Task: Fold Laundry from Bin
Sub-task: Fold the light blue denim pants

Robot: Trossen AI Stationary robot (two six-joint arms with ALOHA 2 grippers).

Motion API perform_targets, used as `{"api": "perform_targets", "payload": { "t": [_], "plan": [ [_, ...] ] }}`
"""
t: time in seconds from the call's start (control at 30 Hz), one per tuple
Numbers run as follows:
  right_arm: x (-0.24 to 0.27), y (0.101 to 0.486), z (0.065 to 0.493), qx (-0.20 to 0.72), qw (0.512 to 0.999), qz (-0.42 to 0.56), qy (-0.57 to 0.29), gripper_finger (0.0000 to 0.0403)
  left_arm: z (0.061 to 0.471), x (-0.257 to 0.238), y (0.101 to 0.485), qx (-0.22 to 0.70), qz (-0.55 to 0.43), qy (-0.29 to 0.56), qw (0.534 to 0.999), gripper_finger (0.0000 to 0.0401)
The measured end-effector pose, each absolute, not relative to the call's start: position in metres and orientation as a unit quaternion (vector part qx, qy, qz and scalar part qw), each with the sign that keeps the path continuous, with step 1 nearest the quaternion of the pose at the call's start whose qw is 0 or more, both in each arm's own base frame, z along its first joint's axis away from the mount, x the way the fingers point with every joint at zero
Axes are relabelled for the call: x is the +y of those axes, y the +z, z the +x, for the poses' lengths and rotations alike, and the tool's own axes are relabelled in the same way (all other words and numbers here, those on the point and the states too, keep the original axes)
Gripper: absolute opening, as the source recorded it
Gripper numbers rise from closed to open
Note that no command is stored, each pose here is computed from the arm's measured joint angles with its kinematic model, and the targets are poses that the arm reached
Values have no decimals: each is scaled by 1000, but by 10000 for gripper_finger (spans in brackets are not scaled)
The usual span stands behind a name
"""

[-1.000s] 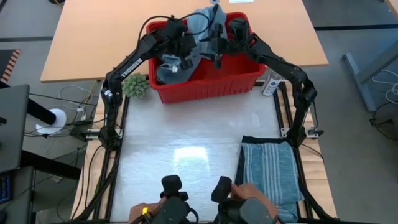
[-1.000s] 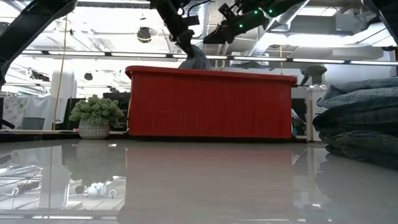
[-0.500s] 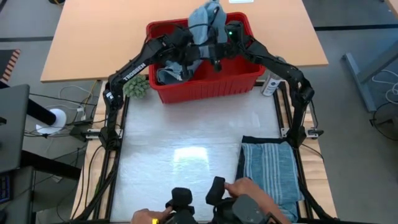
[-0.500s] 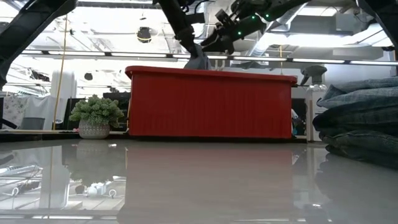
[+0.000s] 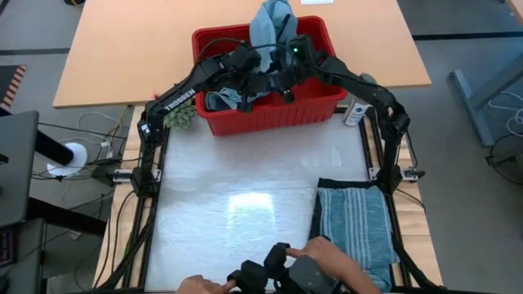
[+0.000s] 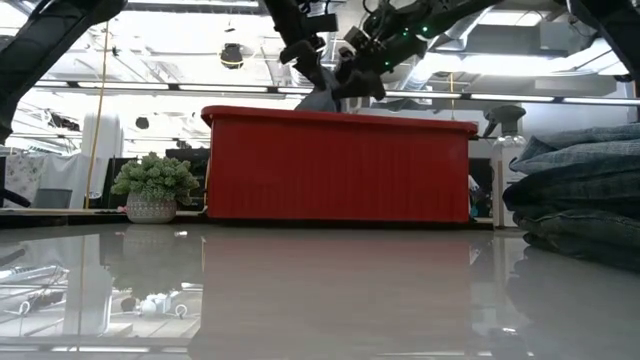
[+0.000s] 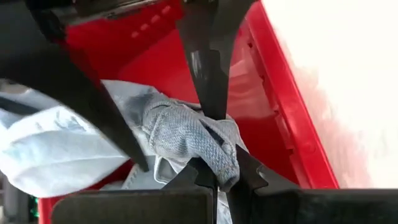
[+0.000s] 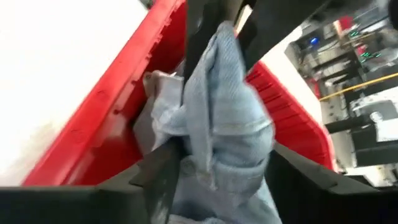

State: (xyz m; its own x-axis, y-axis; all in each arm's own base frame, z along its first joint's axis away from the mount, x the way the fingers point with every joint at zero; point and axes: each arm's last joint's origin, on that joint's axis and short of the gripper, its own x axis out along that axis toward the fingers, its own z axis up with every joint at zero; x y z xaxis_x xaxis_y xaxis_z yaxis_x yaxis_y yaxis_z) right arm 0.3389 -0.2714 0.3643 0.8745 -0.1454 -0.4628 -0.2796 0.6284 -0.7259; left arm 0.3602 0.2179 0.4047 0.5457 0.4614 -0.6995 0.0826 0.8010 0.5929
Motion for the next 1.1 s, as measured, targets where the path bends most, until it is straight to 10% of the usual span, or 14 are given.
{"api": "perform_targets", "payload": {
  "t": [0.23,0.57,1.1],
  "plan": [
    [-267,360,340,286,857,-427,32,50,361,216,405,474,325,119,809,0],
    [-288,409,307,271,878,-375,-119,51,331,254,439,396,268,299,826,18],
    [-320,437,263,220,911,-302,-177,51,291,304,387,383,23,218,898,264]
  ]
}}
